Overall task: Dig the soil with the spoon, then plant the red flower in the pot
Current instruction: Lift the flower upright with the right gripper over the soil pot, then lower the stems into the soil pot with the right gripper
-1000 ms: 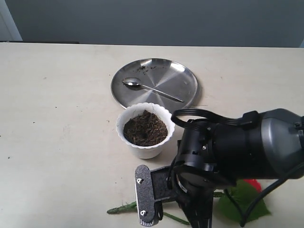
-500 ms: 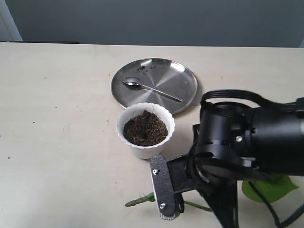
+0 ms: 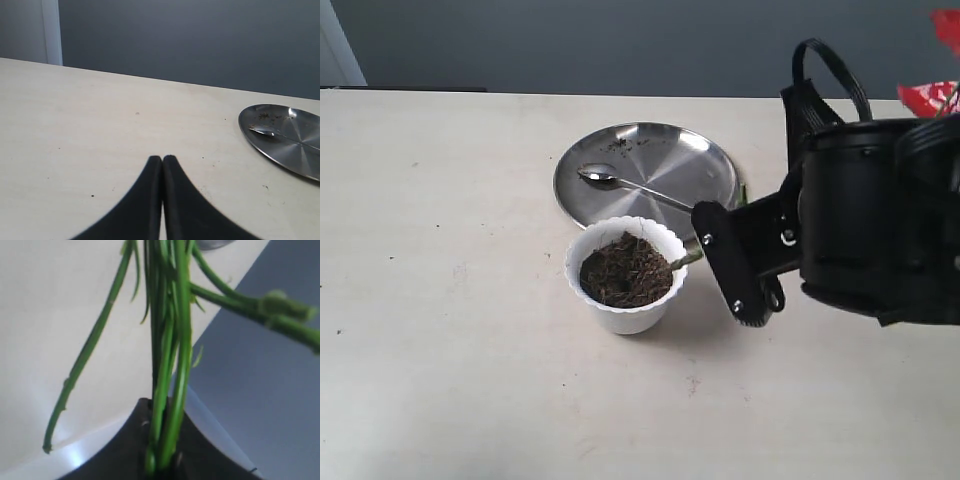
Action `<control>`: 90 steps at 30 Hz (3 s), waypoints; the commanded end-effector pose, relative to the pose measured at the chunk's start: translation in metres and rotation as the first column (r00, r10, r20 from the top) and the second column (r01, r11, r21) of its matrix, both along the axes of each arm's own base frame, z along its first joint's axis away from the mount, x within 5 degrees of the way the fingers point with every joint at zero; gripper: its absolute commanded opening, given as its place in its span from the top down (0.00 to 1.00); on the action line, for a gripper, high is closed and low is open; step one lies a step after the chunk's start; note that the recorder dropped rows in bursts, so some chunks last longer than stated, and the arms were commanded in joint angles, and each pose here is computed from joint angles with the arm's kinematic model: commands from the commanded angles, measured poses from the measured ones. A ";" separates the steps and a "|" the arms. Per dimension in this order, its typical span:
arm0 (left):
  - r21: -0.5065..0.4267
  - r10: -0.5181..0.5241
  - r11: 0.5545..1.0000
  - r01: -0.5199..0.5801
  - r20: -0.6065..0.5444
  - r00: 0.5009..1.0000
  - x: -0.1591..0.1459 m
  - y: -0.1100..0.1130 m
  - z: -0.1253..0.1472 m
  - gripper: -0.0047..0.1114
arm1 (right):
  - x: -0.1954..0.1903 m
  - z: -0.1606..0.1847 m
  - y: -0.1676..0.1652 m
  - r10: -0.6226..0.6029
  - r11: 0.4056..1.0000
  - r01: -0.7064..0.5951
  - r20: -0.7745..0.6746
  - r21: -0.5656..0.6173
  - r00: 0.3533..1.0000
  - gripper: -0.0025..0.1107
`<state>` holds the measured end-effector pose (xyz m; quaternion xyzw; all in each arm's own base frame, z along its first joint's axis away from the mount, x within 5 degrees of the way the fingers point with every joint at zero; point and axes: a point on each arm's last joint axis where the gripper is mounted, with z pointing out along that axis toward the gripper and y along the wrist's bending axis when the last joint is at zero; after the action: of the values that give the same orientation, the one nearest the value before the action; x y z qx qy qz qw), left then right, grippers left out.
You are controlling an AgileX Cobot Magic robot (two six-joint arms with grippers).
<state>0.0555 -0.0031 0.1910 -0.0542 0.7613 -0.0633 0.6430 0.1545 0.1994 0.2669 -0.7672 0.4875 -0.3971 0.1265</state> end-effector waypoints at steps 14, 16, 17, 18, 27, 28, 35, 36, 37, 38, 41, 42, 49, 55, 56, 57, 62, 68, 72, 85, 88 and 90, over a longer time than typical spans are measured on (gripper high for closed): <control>0.001 0.005 1.000 -0.005 0.017 1.000 0.000 0.000 0.001 0.96 | 0.039 -0.042 0.054 0.167 0.975 -0.100 0.364 -0.197 0.916 0.97; 0.001 0.005 1.000 -0.005 0.017 1.000 0.000 0.000 0.001 0.96 | 0.040 -0.047 0.055 0.171 0.973 -0.100 0.357 -0.208 0.919 0.97; 0.001 0.005 1.000 -0.005 0.017 1.000 0.000 0.000 0.001 0.96 | 0.040 -0.049 0.056 0.181 0.969 -0.105 0.352 -0.224 0.918 0.97; 0.001 0.005 1.000 -0.005 0.017 1.000 0.000 0.000 0.001 0.96 | 0.041 -0.052 0.057 0.189 0.966 -0.109 0.350 -0.235 0.918 0.97; 0.001 0.005 1.000 -0.005 0.017 1.000 0.000 0.000 0.001 0.96 | 0.044 -0.065 0.065 0.260 0.939 -0.149 0.357 -0.310 0.897 0.97; 0.001 0.005 1.000 -0.005 0.017 1.000 0.000 0.000 0.001 0.96 | 0.045 -0.067 0.066 0.267 0.936 -0.153 0.355 -0.318 0.896 0.97; 0.001 0.005 1.000 -0.005 0.017 1.000 0.000 0.000 0.001 0.96 | 0.044 -0.074 0.071 0.305 0.919 -0.176 0.351 -0.353 0.885 0.97; 0.001 0.005 1.000 -0.005 0.017 1.000 0.000 0.000 0.001 0.96 | 0.044 -0.076 0.072 0.311 0.915 -0.181 0.345 -0.361 0.885 0.97; 0.001 0.005 1.000 -0.005 0.017 1.000 0.000 0.000 0.001 0.96 | 0.043 -0.077 0.073 0.319 0.911 -0.185 0.342 -0.370 0.884 0.97; 0.001 0.005 1.000 -0.005 0.017 1.000 0.000 0.000 0.001 0.96 | 0.042 -0.079 0.075 0.328 0.906 -0.192 0.339 -0.376 0.882 0.97; 0.001 0.005 1.000 -0.005 0.017 1.000 0.000 0.000 0.001 0.96 | 0.039 -0.077 0.083 0.338 0.908 -0.206 0.345 -0.366 0.876 0.97; 0.001 0.005 1.000 -0.005 0.017 1.000 0.000 0.000 0.001 0.96 | 0.038 -0.075 0.085 0.333 0.913 -0.206 0.350 -0.353 0.876 0.97; 0.001 0.005 1.000 -0.005 0.017 1.000 0.000 0.000 0.001 0.96 | 0.035 -0.061 0.085 0.259 0.948 -0.170 0.344 -0.269 0.902 0.97; 0.001 0.005 1.000 -0.005 0.017 1.000 0.000 0.000 0.001 0.96 | 0.027 -0.054 0.080 0.221 0.959 -0.151 0.294 -0.242 0.930 0.97; 0.001 0.005 1.000 -0.005 0.017 1.000 0.000 0.000 0.001 0.96 | 0.025 -0.051 0.080 0.219 0.961 -0.154 0.294 -0.229 0.930 0.97; 0.001 0.005 1.000 -0.005 0.017 1.000 0.000 0.000 0.001 0.96 | 0.023 -0.049 0.079 0.218 0.962 -0.156 0.290 -0.224 0.932 0.97; 0.001 0.005 1.000 -0.005 0.017 1.000 0.000 0.000 0.001 0.96 | 0.017 -0.048 0.075 0.200 0.963 -0.148 0.229 -0.225 0.953 0.97; 0.001 0.005 1.000 -0.005 0.017 1.000 0.000 0.000 0.001 0.96 | 0.012 -0.047 0.078 0.222 0.958 -0.169 0.230 -0.230 0.947 0.97; 0.001 0.005 1.000 -0.005 0.017 1.000 0.000 0.000 0.001 0.96 | 0.009 -0.048 0.080 0.232 0.957 -0.180 0.228 -0.229 0.945 0.97; 0.001 0.005 1.000 -0.005 0.017 1.000 0.000 0.000 0.001 0.96 | 0.006 -0.051 0.079 0.214 0.960 -0.170 0.191 -0.224 0.958 0.97; 0.001 0.005 1.000 -0.005 0.017 1.000 0.000 0.000 0.001 0.96 | 0.006 -0.050 0.079 0.217 0.959 -0.172 0.194 -0.226 0.957 0.97; 0.001 0.005 1.000 -0.005 0.017 1.000 0.000 0.000 0.001 0.96 | 0.007 -0.049 0.080 0.233 0.955 -0.182 0.211 -0.234 0.949 0.97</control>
<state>0.0555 -0.0031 0.1910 -0.0542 0.7613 -0.0633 0.6430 0.1614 0.2787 0.2119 -0.7754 0.3502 -0.5083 0.1332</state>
